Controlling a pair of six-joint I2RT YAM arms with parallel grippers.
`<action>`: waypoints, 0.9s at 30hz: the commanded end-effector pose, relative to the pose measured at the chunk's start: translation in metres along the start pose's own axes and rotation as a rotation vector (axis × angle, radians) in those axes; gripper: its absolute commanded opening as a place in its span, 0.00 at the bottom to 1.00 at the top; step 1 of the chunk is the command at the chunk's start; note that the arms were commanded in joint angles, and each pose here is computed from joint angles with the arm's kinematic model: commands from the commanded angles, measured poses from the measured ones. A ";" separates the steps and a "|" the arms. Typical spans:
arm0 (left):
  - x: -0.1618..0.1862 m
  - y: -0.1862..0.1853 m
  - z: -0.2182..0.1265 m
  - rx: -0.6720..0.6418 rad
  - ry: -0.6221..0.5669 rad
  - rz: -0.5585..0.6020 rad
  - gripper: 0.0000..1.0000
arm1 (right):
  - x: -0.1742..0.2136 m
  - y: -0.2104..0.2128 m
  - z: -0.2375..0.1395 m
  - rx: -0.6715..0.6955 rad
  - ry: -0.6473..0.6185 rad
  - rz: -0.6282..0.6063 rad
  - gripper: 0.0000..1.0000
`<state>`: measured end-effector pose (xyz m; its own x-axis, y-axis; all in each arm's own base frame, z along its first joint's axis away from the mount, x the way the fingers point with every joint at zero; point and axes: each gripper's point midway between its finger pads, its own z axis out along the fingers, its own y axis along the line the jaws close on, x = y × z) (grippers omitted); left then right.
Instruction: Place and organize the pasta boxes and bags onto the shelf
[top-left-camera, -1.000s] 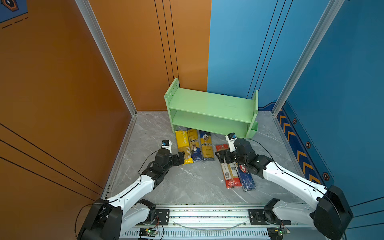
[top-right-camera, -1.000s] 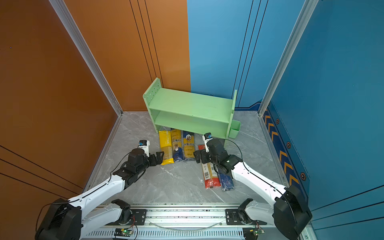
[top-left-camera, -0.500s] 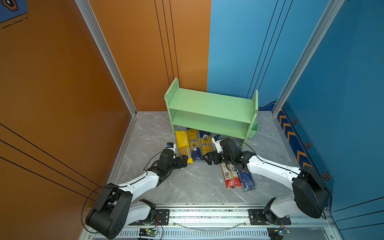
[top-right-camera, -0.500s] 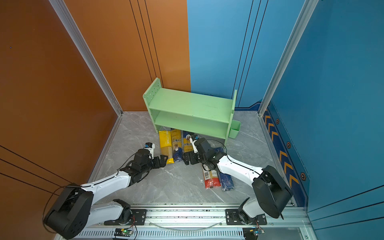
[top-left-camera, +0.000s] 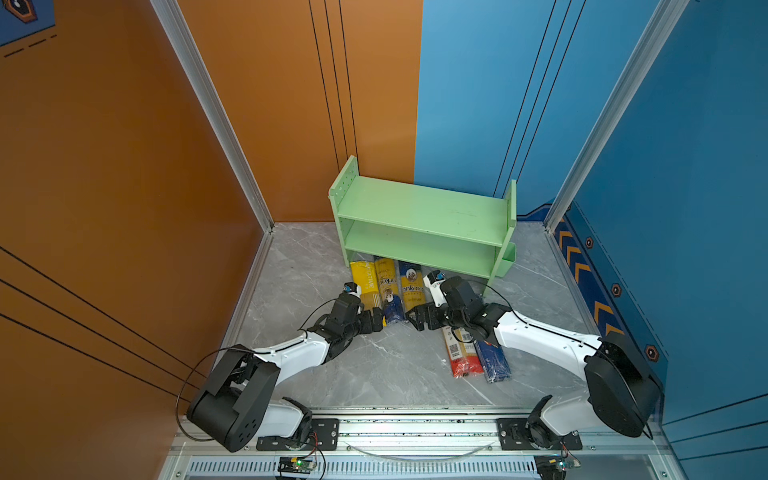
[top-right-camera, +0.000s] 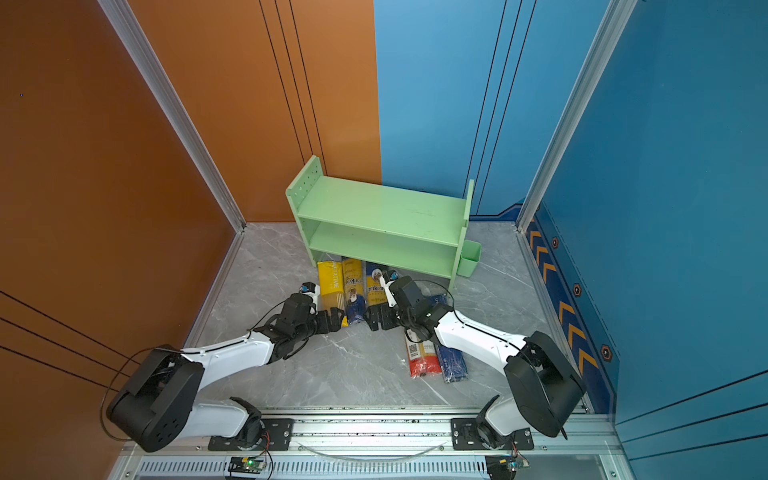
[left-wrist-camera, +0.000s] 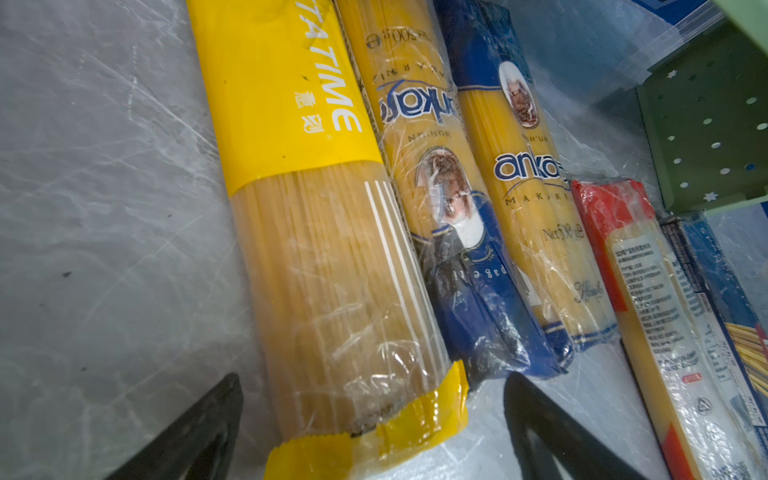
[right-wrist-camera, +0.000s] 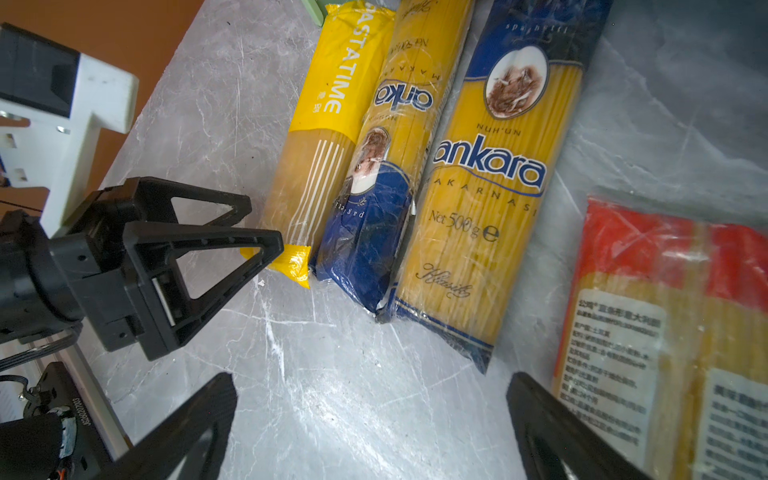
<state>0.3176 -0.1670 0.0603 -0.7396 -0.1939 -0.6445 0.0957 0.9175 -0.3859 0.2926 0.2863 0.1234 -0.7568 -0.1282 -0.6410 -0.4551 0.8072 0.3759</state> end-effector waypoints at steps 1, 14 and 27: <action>-0.009 -0.005 0.007 -0.023 -0.022 0.004 0.97 | -0.006 0.001 -0.006 -0.013 -0.031 0.005 1.00; 0.014 0.030 0.014 -0.212 0.053 0.000 0.97 | -0.010 0.004 -0.008 -0.033 -0.051 0.008 1.00; 0.006 0.054 -0.027 -0.237 0.039 0.084 0.98 | -0.010 0.007 -0.019 -0.071 -0.096 0.026 1.00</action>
<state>0.3112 -0.1126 0.0602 -0.7341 -0.1596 -0.6601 -0.0573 0.9831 -0.1740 0.2893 0.2824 0.1375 -0.7274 -0.0857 -0.6809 -0.4713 0.7836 0.4049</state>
